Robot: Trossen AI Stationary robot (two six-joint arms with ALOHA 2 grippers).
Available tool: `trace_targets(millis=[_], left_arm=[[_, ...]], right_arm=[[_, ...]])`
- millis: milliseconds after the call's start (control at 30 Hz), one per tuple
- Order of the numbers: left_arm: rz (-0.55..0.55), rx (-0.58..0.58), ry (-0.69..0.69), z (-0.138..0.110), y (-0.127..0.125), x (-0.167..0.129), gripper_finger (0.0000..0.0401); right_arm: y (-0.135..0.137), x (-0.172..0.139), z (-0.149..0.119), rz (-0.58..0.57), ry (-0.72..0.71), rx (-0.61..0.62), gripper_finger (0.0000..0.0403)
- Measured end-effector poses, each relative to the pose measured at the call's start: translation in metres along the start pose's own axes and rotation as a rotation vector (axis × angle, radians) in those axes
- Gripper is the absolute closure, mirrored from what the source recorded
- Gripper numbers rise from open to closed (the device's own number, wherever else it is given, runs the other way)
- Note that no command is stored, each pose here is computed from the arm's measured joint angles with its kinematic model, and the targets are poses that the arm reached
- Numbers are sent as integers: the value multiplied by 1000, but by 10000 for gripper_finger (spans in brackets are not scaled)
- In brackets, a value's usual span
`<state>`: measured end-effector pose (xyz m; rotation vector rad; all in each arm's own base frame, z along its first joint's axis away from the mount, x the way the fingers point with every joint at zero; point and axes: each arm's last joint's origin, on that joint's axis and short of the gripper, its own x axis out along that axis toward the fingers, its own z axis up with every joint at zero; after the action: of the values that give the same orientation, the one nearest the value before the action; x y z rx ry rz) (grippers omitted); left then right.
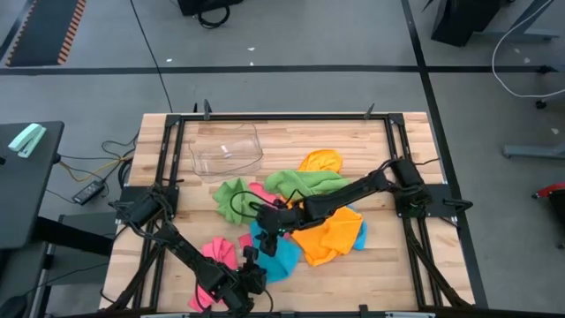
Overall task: Fold microfiber towels
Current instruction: Fold the left blue microfiber towel
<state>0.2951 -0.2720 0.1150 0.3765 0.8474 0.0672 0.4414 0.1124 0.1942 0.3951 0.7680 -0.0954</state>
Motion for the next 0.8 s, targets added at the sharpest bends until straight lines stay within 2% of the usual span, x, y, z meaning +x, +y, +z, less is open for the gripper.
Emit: trace_targets(millis=[133,333,467,533,667,800], left_arm=[[2,-1,-2,0,0,0,384],[10,6,6,-1,0,0,378],[16,9,9,-1,2,0,375],[22,13,9,-1,3,1,378],[27,11,13,0,5,3,385],[29,10,14,0,5,3,385]], right_arm=[[6,-26,6,-5,24,-48,185],[29,-53,-9,-15,83,-179,185],[44,-57,-37,-32,197,-276,185],[47,-56,-51,-47,246,-285,185],[41,-51,-77,-76,322,-299,185],[30,-44,-102,-106,369,-400,185]])
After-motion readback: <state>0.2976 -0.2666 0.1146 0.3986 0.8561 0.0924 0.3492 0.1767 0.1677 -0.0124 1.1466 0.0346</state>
